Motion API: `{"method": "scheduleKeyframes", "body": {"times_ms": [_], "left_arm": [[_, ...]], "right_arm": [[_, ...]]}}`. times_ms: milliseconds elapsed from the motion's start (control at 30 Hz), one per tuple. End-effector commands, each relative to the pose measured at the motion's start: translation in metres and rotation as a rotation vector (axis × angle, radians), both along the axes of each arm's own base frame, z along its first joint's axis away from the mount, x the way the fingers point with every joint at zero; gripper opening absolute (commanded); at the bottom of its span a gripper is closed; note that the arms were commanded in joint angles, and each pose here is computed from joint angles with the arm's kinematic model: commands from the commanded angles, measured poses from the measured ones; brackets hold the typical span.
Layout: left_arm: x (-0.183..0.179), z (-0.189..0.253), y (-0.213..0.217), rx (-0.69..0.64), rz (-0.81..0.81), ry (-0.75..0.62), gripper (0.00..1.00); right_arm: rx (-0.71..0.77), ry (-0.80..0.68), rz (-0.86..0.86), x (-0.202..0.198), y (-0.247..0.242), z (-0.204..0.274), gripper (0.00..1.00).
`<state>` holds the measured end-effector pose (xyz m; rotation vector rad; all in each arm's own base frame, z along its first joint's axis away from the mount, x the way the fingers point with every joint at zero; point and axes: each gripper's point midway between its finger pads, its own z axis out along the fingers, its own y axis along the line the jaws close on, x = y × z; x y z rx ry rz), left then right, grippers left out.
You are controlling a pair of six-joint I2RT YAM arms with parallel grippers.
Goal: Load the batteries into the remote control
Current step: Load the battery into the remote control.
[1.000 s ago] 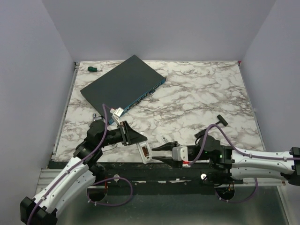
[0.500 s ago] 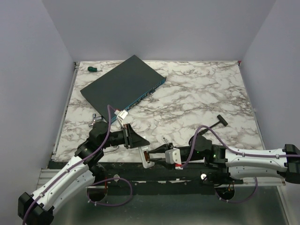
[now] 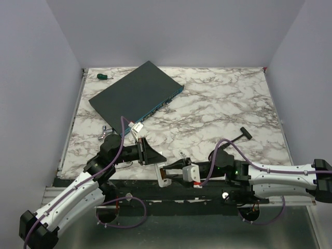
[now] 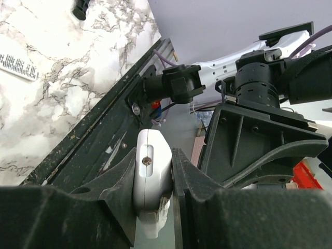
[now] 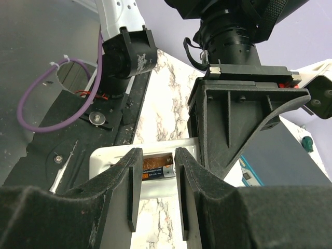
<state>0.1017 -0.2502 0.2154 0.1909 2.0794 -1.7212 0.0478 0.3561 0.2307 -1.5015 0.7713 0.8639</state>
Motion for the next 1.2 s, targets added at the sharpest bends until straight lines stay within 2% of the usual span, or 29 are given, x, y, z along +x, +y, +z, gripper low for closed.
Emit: {"method": "scheduleKeyframes", "body": {"times_ms": [0, 500, 1167], "left_arm": [[-0.001, 0.020, -0.003, -0.036, -0.017, -0.068, 0.00], [-0.002, 0.021, -0.004, -0.034, -0.027, -0.074, 0.00], [-0.003, 0.025, -0.003, -0.040, -0.023, -0.083, 0.00]], "right_arm": [[0.031, -0.024, 0.003, 0.001, 0.004, 0.010, 0.38], [0.019, -0.025, -0.024, 0.007, 0.006, -0.001, 0.30], [-0.035, -0.014, -0.060, 0.013, 0.005, -0.018, 0.29]]}}
